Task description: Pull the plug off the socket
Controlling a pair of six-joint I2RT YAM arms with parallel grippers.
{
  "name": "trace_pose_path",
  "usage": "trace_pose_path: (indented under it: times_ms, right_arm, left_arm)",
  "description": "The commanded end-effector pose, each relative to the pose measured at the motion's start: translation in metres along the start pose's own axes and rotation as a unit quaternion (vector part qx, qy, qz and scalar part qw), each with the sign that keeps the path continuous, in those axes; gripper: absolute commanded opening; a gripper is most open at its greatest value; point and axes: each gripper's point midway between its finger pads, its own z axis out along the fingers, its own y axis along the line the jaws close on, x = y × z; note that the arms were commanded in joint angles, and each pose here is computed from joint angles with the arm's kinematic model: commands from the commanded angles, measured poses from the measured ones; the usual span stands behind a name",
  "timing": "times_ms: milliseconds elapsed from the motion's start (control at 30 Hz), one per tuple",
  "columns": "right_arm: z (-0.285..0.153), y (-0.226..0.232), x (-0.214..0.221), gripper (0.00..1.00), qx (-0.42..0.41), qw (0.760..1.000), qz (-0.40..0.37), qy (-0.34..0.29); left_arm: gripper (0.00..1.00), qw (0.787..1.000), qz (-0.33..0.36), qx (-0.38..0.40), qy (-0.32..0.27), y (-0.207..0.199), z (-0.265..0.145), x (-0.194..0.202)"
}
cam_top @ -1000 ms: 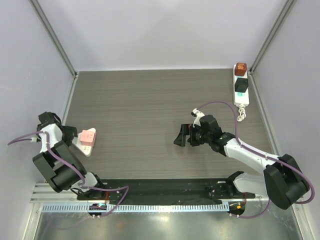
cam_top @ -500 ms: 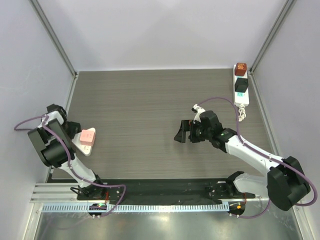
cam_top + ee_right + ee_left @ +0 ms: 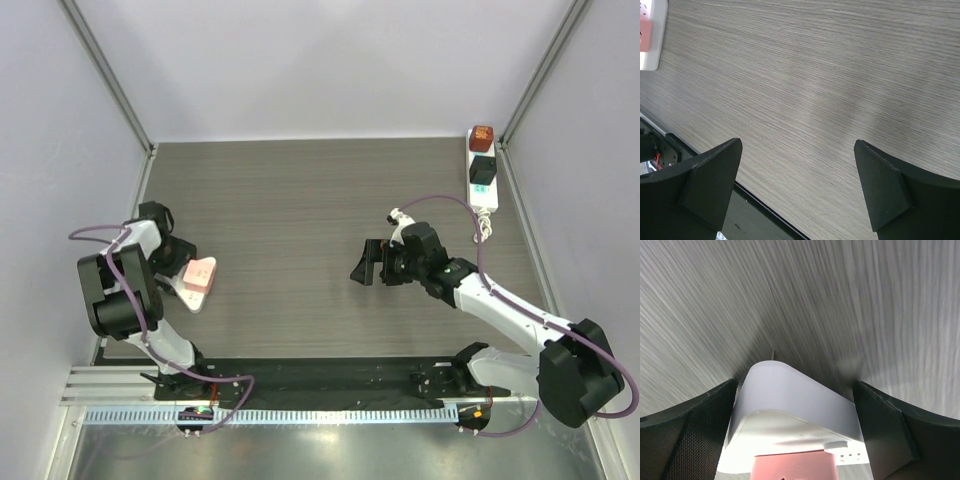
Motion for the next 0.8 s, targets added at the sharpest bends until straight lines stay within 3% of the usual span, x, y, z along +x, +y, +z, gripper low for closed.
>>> trace_pose_path:
  times_ms: [0,433,533,700,767]
  right_arm:
    - [-0.002,0.0,-0.005,1.0,0.001,1.0,-0.001,-0.015]
    - [0.007,0.005,0.006,1.0,-0.018,0.999,-0.025,0.014]
    - [0.008,0.015,0.009,1.0,-0.028,0.998,-0.044,0.019]
    - [0.013,0.033,0.014,1.0,-0.026,0.997,-0.076,0.022]
    - [0.016,0.035,0.011,1.0,-0.009,0.996,-0.082,0.015]
  left_arm:
    - [1.0,0.999,0.013,0.009,0.029,0.0,-0.004,0.034]
    - [0.98,0.991,0.073,0.102,0.051,-0.009,-0.042,0.112]
    - [0.99,0.987,0.09,0.126,0.039,-0.012,-0.057,0.107]
    - [1.0,0.981,0.101,0.161,-0.041,-0.022,-0.097,0.068]
    - [1.0,0.982,0.093,0.16,-0.028,-0.019,-0.101,0.061]
